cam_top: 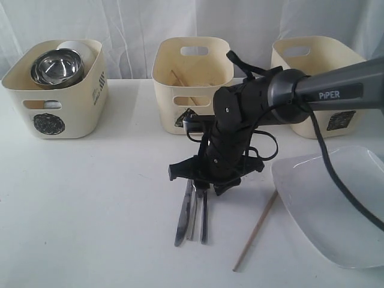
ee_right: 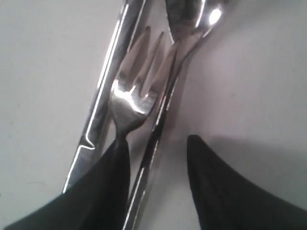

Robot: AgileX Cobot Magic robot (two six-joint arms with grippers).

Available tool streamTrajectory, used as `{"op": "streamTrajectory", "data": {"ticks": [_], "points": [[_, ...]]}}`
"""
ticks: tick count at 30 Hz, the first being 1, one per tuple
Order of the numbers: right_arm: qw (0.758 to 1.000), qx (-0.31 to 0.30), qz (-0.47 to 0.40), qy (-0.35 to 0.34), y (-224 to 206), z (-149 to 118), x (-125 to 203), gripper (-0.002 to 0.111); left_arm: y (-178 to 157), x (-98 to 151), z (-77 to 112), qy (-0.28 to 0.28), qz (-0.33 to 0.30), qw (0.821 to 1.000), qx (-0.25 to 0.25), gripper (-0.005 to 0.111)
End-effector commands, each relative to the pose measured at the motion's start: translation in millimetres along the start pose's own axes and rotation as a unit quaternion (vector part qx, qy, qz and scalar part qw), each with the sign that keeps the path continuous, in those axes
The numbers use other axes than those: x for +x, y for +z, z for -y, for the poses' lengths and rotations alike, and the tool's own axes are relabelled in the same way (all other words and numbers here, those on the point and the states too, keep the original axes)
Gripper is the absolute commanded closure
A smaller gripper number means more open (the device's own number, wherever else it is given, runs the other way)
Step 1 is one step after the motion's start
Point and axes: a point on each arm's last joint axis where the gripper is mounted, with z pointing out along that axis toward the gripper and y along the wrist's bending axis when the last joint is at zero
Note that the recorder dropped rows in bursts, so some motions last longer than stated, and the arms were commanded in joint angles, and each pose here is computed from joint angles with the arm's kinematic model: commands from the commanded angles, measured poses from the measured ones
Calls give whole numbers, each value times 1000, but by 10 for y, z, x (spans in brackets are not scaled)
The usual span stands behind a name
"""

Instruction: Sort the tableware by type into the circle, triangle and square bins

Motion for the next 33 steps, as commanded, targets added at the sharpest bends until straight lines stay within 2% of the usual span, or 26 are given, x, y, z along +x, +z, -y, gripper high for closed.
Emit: {"op": "streamTrajectory", "data": {"ticks": [1,4,11,18,24,29,33], "points": [[1000,15,-7,-11,68,57,-8,70,5,14,1,-1,0,1000,1,107],[1000,19,-13,-12,137,68,1,74,5,14,1,-1,0,1000,1,107],[1000,15,4,-12,196,65,-30,108,5,14,1,-1,0,1000,1,107],[1000,16,-4,-16,127,55,-36,108,5,14,1,-1,0,1000,1,107],[996,2,26,-81,-426,-56,-189,108,5,14,1,-1,0,1000,1,107],[983,-49,133,-120,-1156,-204,-400,108,5,14,1,-1,0,1000,1,107],[954,-107,263,-94,-1565,-200,-671,108,5,14,1,-1,0,1000,1,107]]}}
